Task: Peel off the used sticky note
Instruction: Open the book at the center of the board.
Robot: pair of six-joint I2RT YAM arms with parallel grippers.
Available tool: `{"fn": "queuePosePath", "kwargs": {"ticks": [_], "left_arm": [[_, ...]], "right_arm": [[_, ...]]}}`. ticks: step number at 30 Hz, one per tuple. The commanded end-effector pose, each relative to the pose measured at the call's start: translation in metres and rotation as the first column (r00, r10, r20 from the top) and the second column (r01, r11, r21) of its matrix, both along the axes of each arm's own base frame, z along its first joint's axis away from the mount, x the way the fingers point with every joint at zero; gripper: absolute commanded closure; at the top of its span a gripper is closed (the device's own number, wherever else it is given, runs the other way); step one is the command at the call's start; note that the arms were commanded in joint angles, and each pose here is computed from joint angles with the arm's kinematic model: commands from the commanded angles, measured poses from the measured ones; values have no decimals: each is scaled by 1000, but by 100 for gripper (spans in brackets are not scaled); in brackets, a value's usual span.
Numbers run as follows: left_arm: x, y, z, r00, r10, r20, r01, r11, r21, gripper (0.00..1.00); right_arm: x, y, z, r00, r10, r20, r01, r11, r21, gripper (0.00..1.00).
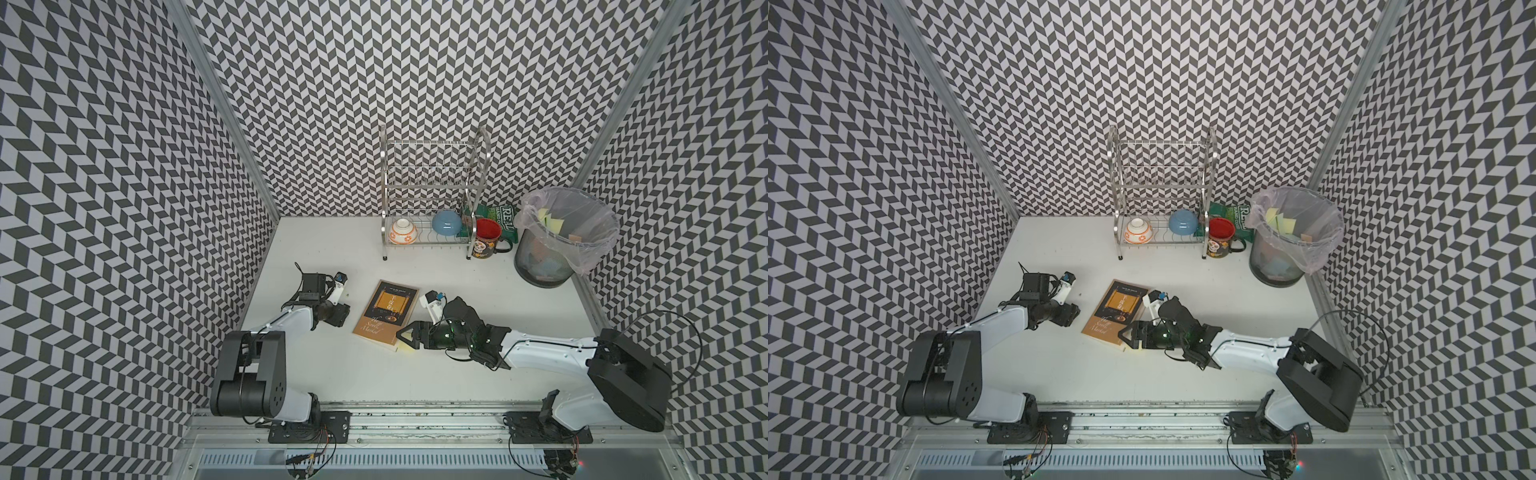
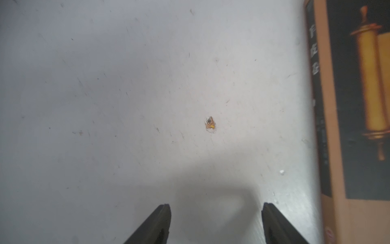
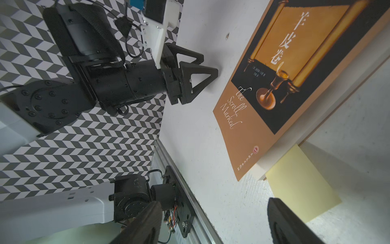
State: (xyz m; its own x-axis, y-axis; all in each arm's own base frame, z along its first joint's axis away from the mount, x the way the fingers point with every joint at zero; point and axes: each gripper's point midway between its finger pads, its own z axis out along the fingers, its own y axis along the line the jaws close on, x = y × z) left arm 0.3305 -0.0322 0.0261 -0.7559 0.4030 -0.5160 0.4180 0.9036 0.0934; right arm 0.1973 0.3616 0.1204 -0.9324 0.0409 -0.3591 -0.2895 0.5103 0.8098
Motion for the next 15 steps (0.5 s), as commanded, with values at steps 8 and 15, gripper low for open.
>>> {"fn": "queuePosePath", "kwargs": {"ticks": [8,15], "left_arm": [[-3,-14,-22,993,-84,-81,92,991,100,28],[-6,-21,-26,990,-103,-92,113,988,109,28]], "right_arm": [[1,14,-17,998,-6,-63,7,1000,24,18],[3,24,-36,994,-4,-106,8,999,39,18]]}}
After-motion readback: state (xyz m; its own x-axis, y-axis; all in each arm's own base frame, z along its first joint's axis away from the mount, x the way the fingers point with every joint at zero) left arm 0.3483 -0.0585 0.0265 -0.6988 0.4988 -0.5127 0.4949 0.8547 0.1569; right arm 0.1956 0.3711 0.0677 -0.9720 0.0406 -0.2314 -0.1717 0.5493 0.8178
